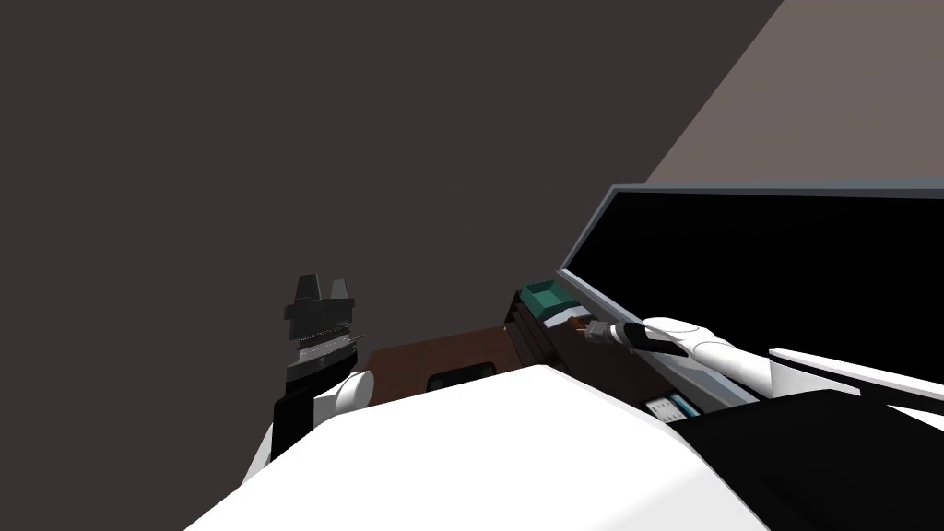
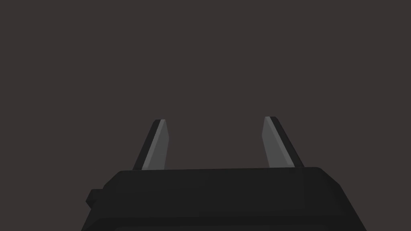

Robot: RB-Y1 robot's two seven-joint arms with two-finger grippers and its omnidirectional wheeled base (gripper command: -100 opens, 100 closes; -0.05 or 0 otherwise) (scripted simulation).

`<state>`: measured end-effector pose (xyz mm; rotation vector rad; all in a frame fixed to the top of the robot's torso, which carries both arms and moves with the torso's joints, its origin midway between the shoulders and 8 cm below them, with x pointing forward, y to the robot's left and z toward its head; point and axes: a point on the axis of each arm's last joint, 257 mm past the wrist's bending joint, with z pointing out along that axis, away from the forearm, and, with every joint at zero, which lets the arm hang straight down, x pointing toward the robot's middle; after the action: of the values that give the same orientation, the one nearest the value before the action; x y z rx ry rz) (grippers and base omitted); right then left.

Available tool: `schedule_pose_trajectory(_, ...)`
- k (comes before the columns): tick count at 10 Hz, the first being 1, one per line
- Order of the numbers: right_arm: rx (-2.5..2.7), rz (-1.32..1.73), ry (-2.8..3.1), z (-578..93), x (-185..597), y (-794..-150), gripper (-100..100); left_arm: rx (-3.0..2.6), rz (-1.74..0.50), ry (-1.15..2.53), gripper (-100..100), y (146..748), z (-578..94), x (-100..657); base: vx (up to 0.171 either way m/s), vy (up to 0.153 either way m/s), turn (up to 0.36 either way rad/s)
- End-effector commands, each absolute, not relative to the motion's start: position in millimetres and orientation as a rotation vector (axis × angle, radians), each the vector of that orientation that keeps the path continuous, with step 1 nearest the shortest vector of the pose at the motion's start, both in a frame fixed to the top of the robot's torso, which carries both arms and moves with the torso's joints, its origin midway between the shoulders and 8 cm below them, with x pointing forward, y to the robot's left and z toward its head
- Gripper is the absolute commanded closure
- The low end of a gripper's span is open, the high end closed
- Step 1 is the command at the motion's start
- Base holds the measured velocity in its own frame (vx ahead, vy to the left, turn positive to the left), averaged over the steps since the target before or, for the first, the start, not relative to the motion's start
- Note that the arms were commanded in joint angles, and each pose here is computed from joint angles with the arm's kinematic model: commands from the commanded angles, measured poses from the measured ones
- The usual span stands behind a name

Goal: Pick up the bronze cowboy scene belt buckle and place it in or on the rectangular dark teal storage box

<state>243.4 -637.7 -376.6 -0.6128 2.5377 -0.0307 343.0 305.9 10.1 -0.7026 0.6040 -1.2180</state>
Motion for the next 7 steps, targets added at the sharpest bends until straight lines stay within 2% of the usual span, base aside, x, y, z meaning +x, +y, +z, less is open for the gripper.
schedule_pose_trajectory(1,-0.620,-0.028,2.535,-366,247,-639,100,-0.703,-1.218,0.604,0,306,10,343,0.066,0.016,0.020)
schedule_pose_trajectory(3,-0.622,-0.029,2.538,-353,250,-644,100,-0.703,-1.218,0.604,0,306,10,343,0.084,0.001,0.013)
schedule_pose_trajectory(7,-0.599,-0.029,2.563,-326,256,-656,100,-0.703,-1.218,0.604,0,306,10,343,0.192,-0.030,-0.008)
